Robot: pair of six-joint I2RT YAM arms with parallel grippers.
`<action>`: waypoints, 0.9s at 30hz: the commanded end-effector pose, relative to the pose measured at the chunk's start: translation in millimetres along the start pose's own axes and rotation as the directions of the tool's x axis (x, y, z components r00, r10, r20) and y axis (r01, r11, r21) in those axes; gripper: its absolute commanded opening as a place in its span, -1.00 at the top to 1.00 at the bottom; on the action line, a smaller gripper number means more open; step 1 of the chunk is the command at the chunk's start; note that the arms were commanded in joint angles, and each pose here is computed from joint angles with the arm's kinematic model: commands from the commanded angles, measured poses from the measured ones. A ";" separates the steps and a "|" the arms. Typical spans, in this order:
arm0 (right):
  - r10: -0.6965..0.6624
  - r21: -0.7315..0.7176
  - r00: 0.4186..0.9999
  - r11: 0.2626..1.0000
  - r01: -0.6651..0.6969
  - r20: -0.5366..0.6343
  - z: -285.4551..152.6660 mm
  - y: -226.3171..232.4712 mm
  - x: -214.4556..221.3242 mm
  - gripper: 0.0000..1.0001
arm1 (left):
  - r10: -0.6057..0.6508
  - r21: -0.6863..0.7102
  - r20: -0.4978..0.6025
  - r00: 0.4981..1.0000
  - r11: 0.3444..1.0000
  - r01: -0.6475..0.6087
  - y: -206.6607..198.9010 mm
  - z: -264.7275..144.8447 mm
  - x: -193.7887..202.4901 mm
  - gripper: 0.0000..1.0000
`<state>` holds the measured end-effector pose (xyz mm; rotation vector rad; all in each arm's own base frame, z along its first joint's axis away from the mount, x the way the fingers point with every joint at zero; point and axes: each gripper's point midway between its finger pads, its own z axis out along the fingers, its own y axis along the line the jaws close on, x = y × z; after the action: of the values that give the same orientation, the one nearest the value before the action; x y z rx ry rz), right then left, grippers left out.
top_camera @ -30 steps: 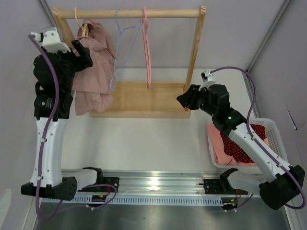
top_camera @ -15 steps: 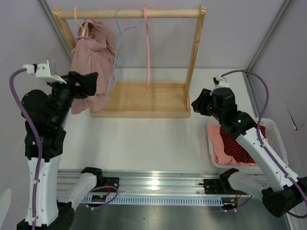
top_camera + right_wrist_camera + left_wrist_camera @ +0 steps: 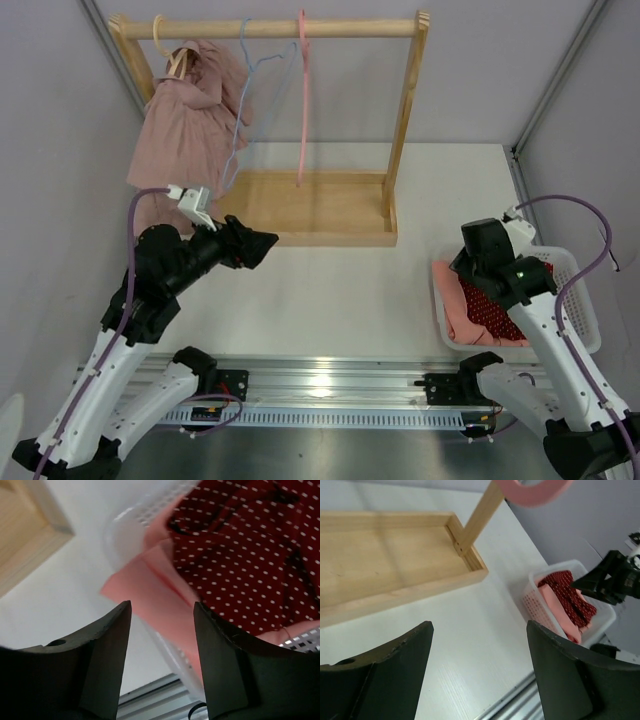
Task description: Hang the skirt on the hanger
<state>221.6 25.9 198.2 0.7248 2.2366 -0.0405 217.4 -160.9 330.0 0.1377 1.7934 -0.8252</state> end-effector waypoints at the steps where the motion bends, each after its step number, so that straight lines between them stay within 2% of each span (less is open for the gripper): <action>1: 0.077 0.139 0.997 0.987 -0.075 -0.007 14.3 -33.5 8.0 -0.18 | -0.065 0.129 -0.050 0.997 0.989 0.071 -25.5 -0.7 15.2 -0.61; 5: 0.137 0.188 0.991 0.973 -0.135 0.003 28.1 -43.0 -2.5 -0.32 | -0.044 0.140 -0.095 0.994 0.989 0.057 -27.4 2.9 27.2 -0.60; 11: 0.186 0.164 0.982 0.970 -0.178 -0.037 68.3 -44.3 -5.6 -0.42 | -0.025 0.170 -0.097 0.995 0.985 0.041 -36.7 7.3 25.6 -0.56; 12: 0.221 0.190 0.974 0.959 -0.210 -0.041 76.3 -55.5 -6.0 -0.42 | -0.028 0.162 -0.111 0.993 0.986 0.046 -35.2 9.9 30.8 -0.55; 13: 0.229 0.146 0.972 0.965 -0.219 -0.056 83.2 -49.4 -7.7 -0.42 | -0.032 0.169 -0.124 0.992 0.984 0.053 -39.1 11.0 35.7 -0.54; 18: 0.273 0.110 0.953 0.960 -0.259 -0.135 111.8 -47.6 -3.5 -0.37 | -0.061 0.122 -0.124 0.990 0.990 0.076 -39.7 20.6 44.8 -0.53; 22: 0.283 0.079 0.949 0.958 -0.274 -0.142 115.6 -45.7 -6.9 0.16 | -0.074 0.094 -0.148 0.986 0.992 0.089 -41.9 24.9 60.2 -0.51; 23: 0.281 0.069 0.950 0.959 -0.274 -0.135 113.7 -44.5 -10.0 0.46 | -0.075 0.080 -0.154 0.985 0.993 0.088 -39.9 25.8 63.3 -0.52; 24: 0.278 0.057 0.952 0.960 -0.273 -0.131 108.1 -43.2 -12.1 0.60 | -0.077 0.069 -0.150 0.986 0.994 0.088 -39.3 27.0 64.3 -0.51; 25: 0.277 0.055 0.953 0.961 -0.272 -0.119 104.3 -43.4 -16.3 0.86 | -0.077 0.060 -0.157 0.985 0.994 0.088 -37.6 28.0 67.8 -0.50; 26: 0.270 0.040 0.958 0.963 -0.268 -0.094 97.5 -41.1 -27.1 0.99 | -0.080 0.058 -0.157 0.984 0.994 0.090 -37.5 28.8 68.6 -0.50; 27: 0.271 0.026 0.960 0.963 -0.270 -0.066 85.8 -40.6 -34.9 1.00 | -0.079 0.055 -0.163 0.983 0.995 0.089 -36.6 30.0 71.4 -0.50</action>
<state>266.6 -45.5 110.3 1.1299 2.2873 0.0492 187.6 -228.2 279.3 0.2421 1.9521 -0.9752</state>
